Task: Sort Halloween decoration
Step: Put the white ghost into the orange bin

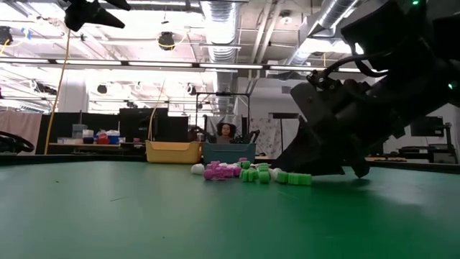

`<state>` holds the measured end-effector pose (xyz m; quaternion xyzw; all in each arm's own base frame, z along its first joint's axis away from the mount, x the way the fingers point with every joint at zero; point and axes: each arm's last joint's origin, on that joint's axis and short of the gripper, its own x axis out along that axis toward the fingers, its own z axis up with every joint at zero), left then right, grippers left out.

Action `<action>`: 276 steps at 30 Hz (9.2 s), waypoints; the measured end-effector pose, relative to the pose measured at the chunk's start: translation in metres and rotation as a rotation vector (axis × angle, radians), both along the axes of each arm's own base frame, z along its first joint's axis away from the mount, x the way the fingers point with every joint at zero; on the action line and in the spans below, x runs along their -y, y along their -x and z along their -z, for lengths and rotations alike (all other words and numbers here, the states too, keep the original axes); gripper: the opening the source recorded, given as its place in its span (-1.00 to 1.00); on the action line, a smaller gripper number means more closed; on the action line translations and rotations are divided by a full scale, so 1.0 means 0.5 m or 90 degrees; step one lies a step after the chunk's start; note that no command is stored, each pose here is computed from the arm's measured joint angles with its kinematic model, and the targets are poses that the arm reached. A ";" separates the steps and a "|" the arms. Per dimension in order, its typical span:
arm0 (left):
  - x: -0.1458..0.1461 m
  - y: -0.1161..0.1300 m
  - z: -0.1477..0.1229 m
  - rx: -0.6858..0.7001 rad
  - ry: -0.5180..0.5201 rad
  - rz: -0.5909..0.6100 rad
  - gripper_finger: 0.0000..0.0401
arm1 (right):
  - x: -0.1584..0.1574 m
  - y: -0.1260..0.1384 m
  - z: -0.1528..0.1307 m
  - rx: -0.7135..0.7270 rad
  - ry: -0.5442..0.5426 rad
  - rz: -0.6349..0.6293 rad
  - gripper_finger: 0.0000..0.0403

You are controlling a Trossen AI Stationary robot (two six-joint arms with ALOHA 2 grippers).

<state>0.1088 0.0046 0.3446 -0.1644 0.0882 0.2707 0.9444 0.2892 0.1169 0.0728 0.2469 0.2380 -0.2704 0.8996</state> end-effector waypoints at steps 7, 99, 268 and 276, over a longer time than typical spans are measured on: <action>0.000 0.000 0.000 -0.001 0.000 0.000 0.15 | 0.003 0.010 0.010 -0.044 -0.028 0.003 -0.59; -0.001 -0.001 -0.012 0.024 -0.030 -0.007 0.15 | 0.589 -0.370 -0.316 0.173 0.234 -0.103 -0.84; 0.009 -0.001 0.007 -0.080 -0.093 0.153 0.15 | -0.061 0.000 -0.109 -0.074 -0.113 0.303 -0.41; 0.009 -0.001 0.006 -0.080 -0.093 0.152 0.15 | -0.087 0.031 -0.156 0.051 -0.065 0.325 -0.41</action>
